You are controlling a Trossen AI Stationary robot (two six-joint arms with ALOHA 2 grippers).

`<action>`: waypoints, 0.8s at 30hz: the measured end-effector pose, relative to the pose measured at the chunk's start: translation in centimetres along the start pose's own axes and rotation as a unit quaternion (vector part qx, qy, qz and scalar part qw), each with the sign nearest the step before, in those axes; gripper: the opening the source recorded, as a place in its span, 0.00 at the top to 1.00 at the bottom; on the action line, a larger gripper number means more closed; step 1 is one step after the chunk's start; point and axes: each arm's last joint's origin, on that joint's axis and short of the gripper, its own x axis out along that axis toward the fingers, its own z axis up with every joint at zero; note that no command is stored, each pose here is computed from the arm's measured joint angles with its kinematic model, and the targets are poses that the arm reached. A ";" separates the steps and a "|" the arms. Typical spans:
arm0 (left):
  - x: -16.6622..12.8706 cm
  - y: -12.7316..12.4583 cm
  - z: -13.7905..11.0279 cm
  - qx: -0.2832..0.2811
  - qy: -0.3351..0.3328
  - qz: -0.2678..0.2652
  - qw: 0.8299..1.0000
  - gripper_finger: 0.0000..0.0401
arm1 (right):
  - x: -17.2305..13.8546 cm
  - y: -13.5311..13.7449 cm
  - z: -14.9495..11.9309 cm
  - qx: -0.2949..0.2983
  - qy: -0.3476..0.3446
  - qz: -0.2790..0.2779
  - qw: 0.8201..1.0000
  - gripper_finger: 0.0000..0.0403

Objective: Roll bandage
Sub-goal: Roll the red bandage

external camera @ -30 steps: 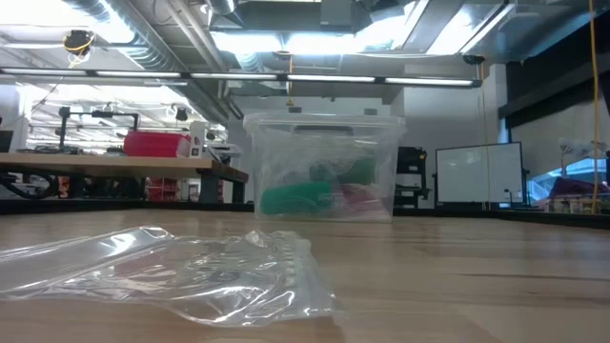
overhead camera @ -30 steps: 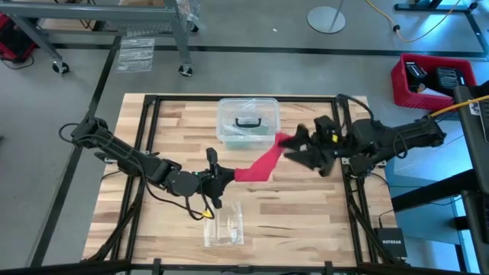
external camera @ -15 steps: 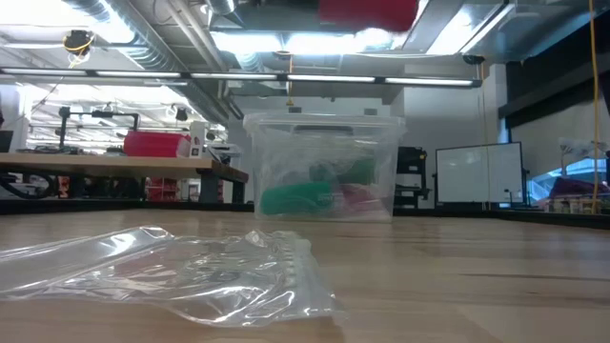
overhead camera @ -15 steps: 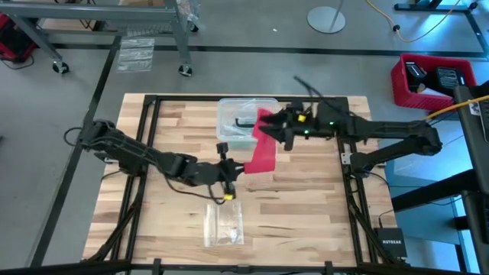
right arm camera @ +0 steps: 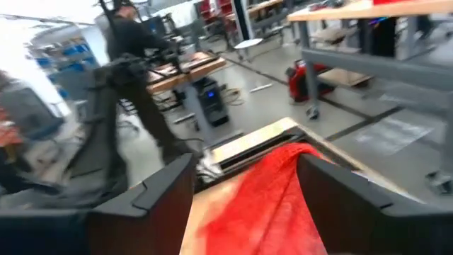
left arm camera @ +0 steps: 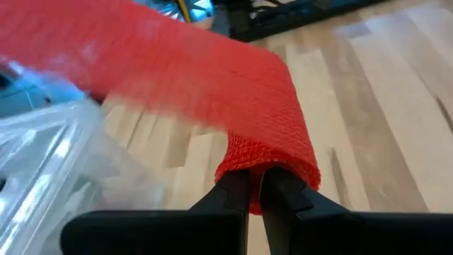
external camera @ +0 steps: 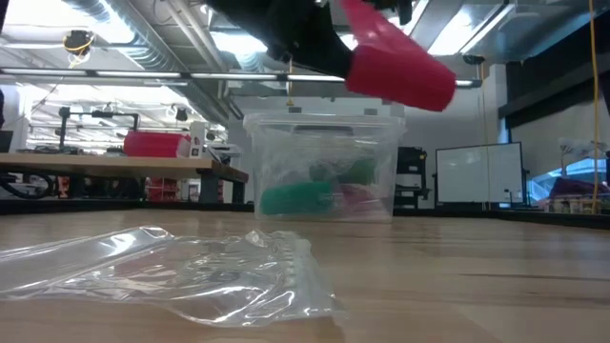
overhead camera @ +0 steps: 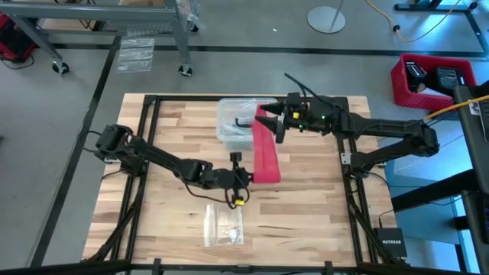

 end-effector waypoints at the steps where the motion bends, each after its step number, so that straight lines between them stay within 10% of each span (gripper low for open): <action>1: 0.1 -0.3 -0.1 0.007 -0.001 -0.002 1.000 0.97 | 0.0 -0.3 0.0 -0.007 0.004 -0.007 1.000 0.37; 24: -0.7 -1.7 0.0 0.001 -0.005 -0.021 1.000 0.97 | -2.4 -1.9 -2.8 -0.071 0.196 -0.062 0.976 0.37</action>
